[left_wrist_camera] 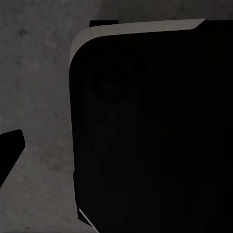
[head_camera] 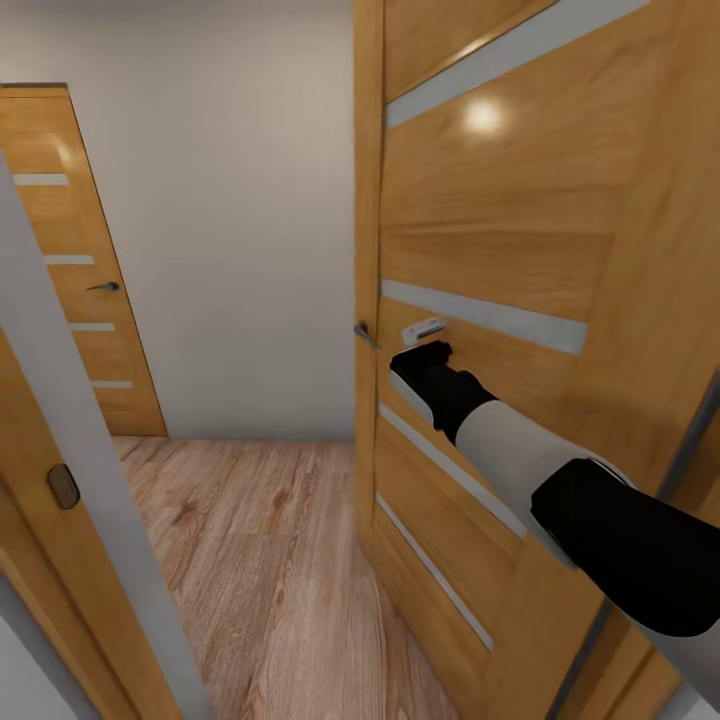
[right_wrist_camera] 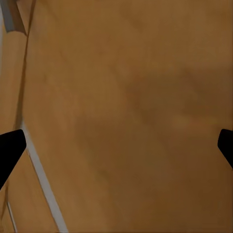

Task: Move the two storage containers from the living room to the garage. In the garage, place one container on the floor and stack the other container on top of it (either order is fine).

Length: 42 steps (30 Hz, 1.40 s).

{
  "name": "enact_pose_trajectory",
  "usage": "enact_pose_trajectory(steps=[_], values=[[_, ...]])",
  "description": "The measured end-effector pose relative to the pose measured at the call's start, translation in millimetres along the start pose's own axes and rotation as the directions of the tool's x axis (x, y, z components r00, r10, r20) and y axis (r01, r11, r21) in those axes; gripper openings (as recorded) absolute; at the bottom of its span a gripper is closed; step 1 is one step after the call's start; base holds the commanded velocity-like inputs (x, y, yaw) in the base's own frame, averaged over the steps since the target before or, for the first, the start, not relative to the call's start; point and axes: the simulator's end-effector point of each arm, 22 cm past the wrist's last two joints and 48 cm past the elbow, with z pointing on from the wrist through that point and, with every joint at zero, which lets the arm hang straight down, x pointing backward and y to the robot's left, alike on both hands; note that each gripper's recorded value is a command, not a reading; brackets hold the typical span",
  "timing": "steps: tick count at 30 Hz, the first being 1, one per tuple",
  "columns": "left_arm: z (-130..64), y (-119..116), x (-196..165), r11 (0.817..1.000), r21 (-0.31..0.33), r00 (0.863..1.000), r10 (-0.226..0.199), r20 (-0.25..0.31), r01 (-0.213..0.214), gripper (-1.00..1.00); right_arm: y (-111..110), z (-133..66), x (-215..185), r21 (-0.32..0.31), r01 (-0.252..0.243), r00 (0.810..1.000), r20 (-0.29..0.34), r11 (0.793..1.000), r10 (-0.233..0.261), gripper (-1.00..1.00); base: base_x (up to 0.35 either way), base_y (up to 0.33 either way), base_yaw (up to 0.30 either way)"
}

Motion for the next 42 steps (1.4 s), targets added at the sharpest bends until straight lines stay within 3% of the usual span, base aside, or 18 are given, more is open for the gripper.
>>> enact_pose_trajectory(steps=[9, 15, 29, 35, 42], values=[[0.0, 0, 0, 1.0, 0.0, 1.0, 0.0, 0.0, 0.0, 1.0, -11, 6.2, 0, 0.005, -0.019, 0.999, -0.026, 1.0, 0.019, 1.0, 0.0, 0.0, 0.0], [0.0, 0, 0, 1.0, 0.0, 1.0, 0.0, 0.0, 0.0, 1.0, -28, 11.7, 6, 0.045, -0.005, 0.999, -0.054, 0.999, 0.008, 1.0, 0.0, 0.0, 0.0], [0.0, 0, 0, 1.0, 0.0, 1.0, 0.0, 0.0, 0.0, 1.0, -33, 13.4, 9, 0.063, 0.018, 0.998, -0.059, 0.998, -0.014, 1.0, 0.0, 0.0, 0.0], [0.0, -1, 0, 1.0, 0.001, 1.0, 0.0, 0.0, 0.0, 1.0, -17, -1.7, -28, 0.007, -0.027, 1.0, 0.013, 1.0, 0.027, 1.0, 0.0, 0.0, 0.0], [0.0, -2, 0, 1.0, 0.003, 1.0, 0.0, 0.0, 0.0, 1.0, 8, -8.4, -38, -0.106, -0.05, 0.998, 0.028, 0.993, 0.053, 1.0, 0.0, 0.0, 0.0]])
